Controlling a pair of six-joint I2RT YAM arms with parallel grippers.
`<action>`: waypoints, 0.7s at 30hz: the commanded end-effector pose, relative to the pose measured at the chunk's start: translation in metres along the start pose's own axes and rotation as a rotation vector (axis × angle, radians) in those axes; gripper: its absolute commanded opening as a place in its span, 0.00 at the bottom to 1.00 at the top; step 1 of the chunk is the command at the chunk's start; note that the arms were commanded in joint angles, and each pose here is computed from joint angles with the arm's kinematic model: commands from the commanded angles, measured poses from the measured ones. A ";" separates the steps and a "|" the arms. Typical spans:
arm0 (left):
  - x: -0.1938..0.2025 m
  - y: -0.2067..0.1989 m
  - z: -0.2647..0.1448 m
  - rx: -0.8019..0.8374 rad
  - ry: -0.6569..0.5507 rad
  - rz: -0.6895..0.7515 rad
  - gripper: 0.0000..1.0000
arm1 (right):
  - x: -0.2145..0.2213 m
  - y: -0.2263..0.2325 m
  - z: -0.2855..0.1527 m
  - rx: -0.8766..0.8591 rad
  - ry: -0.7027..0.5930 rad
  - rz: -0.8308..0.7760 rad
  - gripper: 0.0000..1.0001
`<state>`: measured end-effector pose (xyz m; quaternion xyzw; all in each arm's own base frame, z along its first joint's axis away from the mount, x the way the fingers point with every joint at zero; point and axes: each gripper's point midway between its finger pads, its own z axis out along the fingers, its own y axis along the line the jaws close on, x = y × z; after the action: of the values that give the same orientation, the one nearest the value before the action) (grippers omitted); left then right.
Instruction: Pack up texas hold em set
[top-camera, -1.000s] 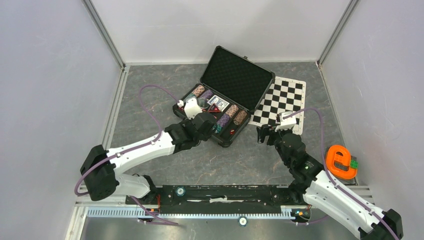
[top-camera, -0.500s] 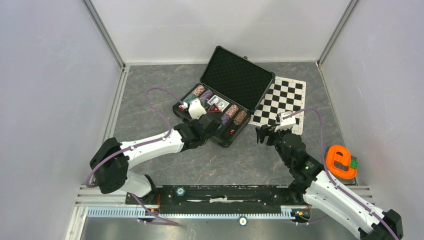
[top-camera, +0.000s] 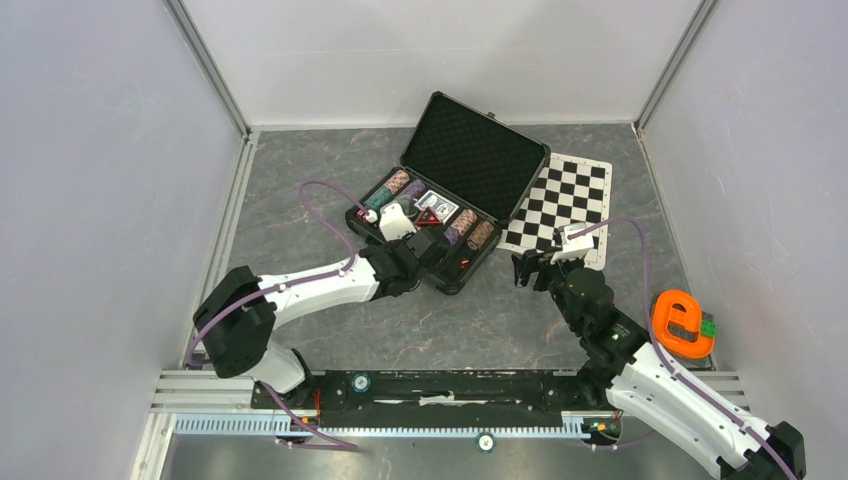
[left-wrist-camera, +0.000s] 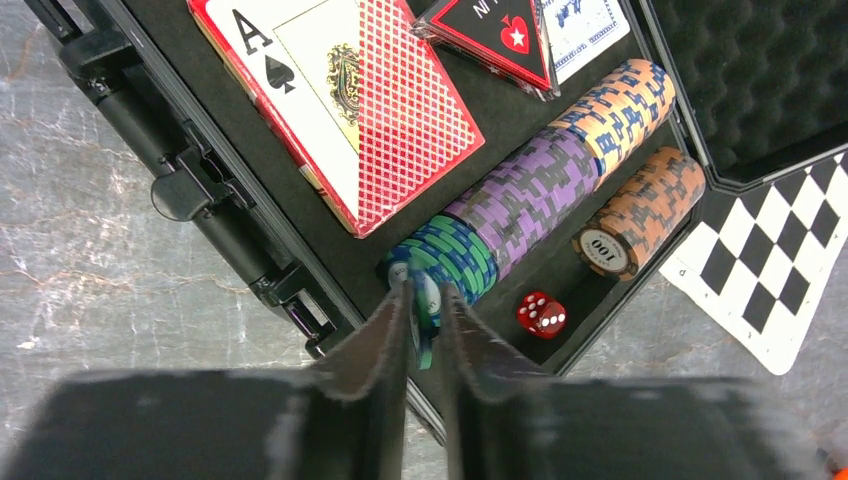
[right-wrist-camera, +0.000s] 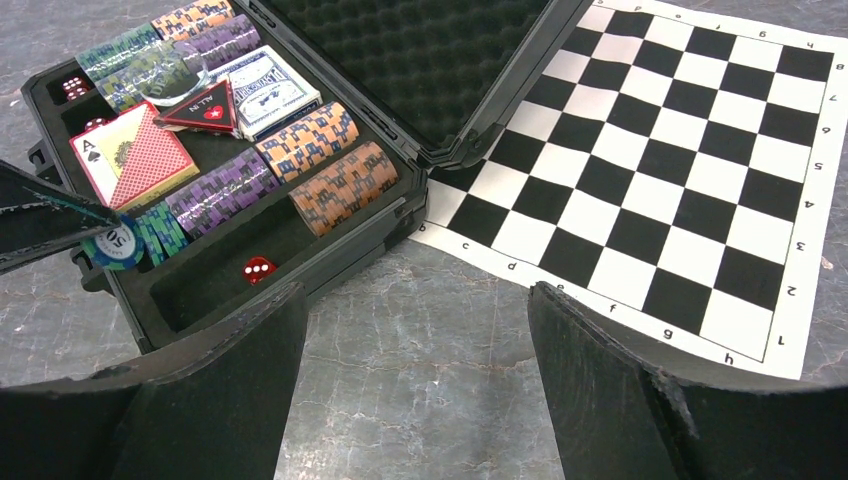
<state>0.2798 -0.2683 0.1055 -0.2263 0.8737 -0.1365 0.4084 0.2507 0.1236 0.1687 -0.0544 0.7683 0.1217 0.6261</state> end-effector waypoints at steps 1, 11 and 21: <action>-0.015 -0.020 0.000 0.028 -0.062 -0.084 0.30 | -0.012 0.004 0.001 -0.017 -0.039 0.023 0.86; -0.017 -0.023 -0.004 0.047 -0.056 -0.077 0.37 | -0.009 0.006 0.001 -0.023 -0.028 0.020 0.86; -0.054 0.004 -0.052 0.042 -0.066 0.255 0.41 | -0.008 0.011 0.002 -0.050 -0.012 0.006 0.86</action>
<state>0.2760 -0.2596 0.1270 -0.1908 0.8755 -0.1329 0.4236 0.2497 0.1297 0.1618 -0.0684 0.7755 0.1284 0.6144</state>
